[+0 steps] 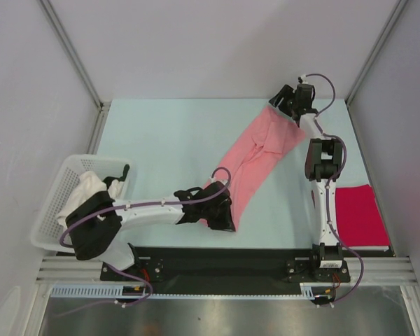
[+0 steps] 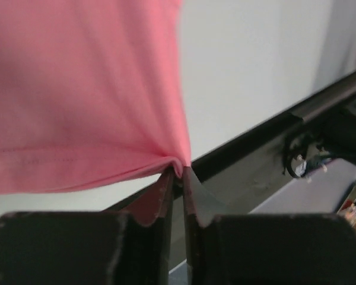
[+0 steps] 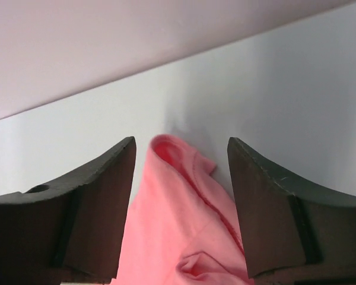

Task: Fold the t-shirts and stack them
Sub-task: Fold the tshirt

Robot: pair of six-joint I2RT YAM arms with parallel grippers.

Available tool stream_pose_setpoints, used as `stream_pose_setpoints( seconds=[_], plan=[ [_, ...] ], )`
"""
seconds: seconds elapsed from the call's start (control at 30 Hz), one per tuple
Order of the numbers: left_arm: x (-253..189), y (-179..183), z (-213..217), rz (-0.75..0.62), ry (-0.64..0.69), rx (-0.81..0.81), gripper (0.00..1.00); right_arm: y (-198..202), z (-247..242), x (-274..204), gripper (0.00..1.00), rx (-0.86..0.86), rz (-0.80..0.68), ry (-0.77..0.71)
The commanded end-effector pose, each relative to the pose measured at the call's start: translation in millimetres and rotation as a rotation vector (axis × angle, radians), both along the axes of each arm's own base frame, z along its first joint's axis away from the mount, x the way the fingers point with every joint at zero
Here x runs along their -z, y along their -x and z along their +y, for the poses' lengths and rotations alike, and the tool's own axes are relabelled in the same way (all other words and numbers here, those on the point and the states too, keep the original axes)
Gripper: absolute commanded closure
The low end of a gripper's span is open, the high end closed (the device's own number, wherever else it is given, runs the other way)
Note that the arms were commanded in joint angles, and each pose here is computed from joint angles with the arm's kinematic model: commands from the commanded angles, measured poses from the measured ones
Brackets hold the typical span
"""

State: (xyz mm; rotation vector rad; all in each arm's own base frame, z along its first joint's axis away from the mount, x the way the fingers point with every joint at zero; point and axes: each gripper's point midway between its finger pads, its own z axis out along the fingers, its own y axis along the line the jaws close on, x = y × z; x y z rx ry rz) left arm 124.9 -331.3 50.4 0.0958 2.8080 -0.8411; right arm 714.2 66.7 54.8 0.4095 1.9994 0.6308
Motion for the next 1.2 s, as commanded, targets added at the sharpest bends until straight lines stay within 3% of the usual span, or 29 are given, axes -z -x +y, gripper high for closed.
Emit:
stream_pose_setpoints(
  seconds=[0.0,0.03,0.17,0.23,0.27,0.3,0.4,0.47,0.5,0.53,0.73,0.97,1.17],
  plan=[
    [-28.7,7.9,-22.9,-0.028,0.065,0.158,0.81,-11.5,0.3,-52.3,0.32,-0.021,-0.102,0.003],
    [-36.0,5.7,-24.7,-0.052,0.067,0.188,0.75,-10.9,-2.7,-78.0,0.32,-0.011,-0.131,0.010],
    [-66.1,10.8,-12.4,-0.081,0.051,0.252,0.64,15.8,-29.9,-118.2,0.32,0.052,-0.063,0.036],
    [-82.0,12.7,-11.6,-0.102,0.086,0.298,0.53,31.7,-41.2,-126.9,0.31,0.079,-0.021,0.058],
    [-88.4,18.1,-10.6,-0.070,0.117,0.330,0.51,47.1,-44.8,-151.2,0.30,0.083,-0.016,0.064],
    [-90.0,19.9,-4.2,-0.049,0.107,0.339,0.50,59.9,-58.0,-136.0,0.30,0.103,0.045,0.046],
    [-107.4,-6.6,13.5,-0.111,0.113,0.296,0.48,96.7,-82.1,-157.0,0.30,0.151,0.099,-0.031],
    [-102.6,-43.0,39.8,-0.130,0.094,0.193,0.44,124.4,-88.3,-125.0,0.31,0.148,0.194,-0.077],
    [-98.1,-51.9,51.2,-0.123,0.092,0.169,0.40,137.2,-99.3,-136.7,0.31,0.168,0.189,-0.083],
    [-94.4,-76.0,69.9,-0.123,0.083,0.087,0.38,154.8,-102.8,-110.5,0.31,0.179,0.260,-0.084],
    [-61.6,-135.0,118.0,-0.106,0.019,-0.021,0.36,194.3,-111.2,-75.0,0.38,0.182,0.318,-0.169],
    [-18.6,-148.8,135.1,0.046,0.003,0.005,0.39,214.9,-108.3,-24.0,0.40,0.182,0.393,-0.285],
    [4.7,-135.2,143.8,0.103,-0.043,0.011,0.39,197.5,-105.9,-5.5,0.44,0.131,0.348,-0.328]
  ],
)
